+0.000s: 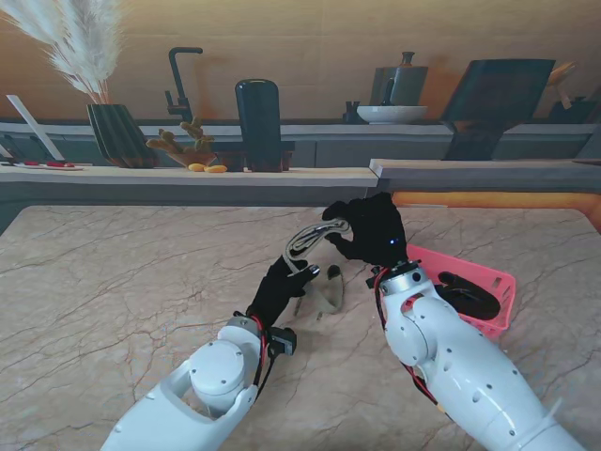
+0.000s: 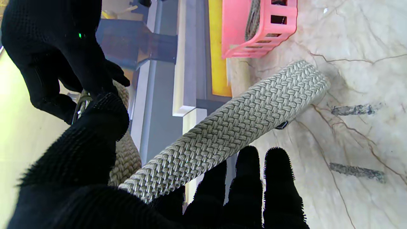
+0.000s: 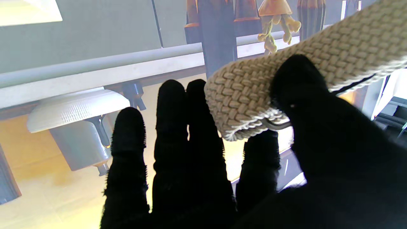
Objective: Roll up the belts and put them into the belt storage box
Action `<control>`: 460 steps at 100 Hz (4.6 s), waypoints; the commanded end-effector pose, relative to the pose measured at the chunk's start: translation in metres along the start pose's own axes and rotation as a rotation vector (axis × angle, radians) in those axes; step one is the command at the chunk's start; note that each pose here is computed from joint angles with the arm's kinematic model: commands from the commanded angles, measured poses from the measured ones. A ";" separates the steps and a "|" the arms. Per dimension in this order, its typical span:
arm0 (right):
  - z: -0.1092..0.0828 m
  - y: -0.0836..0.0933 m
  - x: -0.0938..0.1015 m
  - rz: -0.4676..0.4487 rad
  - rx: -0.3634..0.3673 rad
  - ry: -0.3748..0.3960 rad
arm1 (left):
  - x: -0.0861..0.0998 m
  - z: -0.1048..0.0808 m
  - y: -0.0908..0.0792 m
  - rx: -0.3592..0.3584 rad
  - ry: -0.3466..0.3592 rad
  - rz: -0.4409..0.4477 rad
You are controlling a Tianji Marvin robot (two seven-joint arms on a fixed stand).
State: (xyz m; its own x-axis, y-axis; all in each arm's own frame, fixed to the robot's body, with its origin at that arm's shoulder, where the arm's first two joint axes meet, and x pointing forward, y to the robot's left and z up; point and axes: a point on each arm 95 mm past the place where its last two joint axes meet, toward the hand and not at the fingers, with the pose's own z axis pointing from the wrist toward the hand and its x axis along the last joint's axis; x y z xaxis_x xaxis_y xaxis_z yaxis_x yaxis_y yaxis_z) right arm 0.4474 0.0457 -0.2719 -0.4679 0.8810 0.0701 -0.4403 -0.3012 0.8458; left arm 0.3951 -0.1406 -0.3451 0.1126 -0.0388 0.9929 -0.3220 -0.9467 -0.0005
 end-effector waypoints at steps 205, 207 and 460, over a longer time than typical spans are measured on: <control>-0.055 -0.017 0.032 0.390 0.289 -0.034 | 0.014 0.008 -0.008 0.141 -0.036 -0.127; -0.054 -0.015 0.030 0.383 0.279 -0.029 | 0.014 0.007 -0.009 0.123 -0.044 -0.126; -0.001 -0.015 0.002 -0.055 0.638 0.629 | 0.008 0.001 -0.029 -0.415 -0.245 -0.091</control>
State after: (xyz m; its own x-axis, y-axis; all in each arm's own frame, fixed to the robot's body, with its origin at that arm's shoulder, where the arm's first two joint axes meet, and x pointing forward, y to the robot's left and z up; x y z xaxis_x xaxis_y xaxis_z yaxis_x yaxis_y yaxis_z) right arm 0.4565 0.0589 -0.2749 -0.8731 0.4707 -0.1273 -0.0730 0.1319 0.9886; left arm 0.4053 -0.1118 -0.3486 0.3846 -0.1083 0.9167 -0.6400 -0.7469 0.1803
